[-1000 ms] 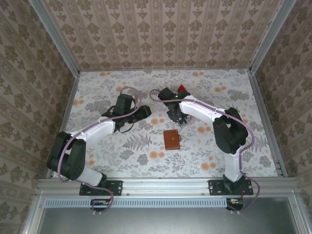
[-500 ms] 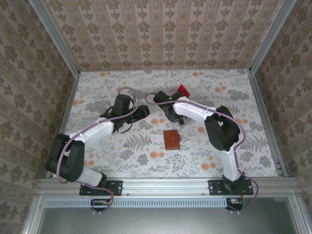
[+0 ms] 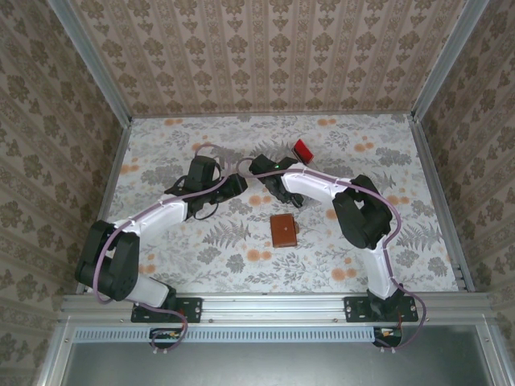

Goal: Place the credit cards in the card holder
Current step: Pick up the credit card from the storage box.

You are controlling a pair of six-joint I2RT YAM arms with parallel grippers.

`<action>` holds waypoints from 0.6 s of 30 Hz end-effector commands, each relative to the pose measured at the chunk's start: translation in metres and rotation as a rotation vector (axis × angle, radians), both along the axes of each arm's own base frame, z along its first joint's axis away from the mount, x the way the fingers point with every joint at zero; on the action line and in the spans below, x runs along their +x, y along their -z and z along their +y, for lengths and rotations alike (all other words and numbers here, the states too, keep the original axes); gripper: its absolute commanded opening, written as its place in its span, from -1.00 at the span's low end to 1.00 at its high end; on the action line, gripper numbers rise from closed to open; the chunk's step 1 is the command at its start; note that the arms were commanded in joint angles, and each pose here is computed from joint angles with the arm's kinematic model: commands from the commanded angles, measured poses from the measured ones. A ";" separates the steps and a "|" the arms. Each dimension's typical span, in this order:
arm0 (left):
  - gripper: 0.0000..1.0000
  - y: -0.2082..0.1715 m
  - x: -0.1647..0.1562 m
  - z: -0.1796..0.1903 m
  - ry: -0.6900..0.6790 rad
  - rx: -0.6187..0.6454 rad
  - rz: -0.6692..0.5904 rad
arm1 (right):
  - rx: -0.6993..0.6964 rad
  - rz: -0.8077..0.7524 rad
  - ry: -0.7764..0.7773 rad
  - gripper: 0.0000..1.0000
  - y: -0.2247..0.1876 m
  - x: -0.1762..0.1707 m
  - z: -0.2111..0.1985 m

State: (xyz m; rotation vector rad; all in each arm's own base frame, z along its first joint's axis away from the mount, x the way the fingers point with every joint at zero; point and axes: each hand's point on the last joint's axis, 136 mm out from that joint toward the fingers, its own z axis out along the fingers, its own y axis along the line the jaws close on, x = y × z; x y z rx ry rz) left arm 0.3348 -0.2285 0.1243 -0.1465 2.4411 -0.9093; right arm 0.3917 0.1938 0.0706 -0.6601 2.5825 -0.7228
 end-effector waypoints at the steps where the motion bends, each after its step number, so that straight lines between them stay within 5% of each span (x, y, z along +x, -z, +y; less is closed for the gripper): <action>1: 0.23 -0.005 0.002 0.005 -0.020 -0.006 -0.007 | -0.027 -0.030 -0.010 -0.56 -0.010 0.000 -0.004; 18: 0.23 -0.003 0.001 0.006 -0.020 -0.006 -0.002 | 0.024 -0.053 -0.008 -0.81 -0.032 -0.002 -0.005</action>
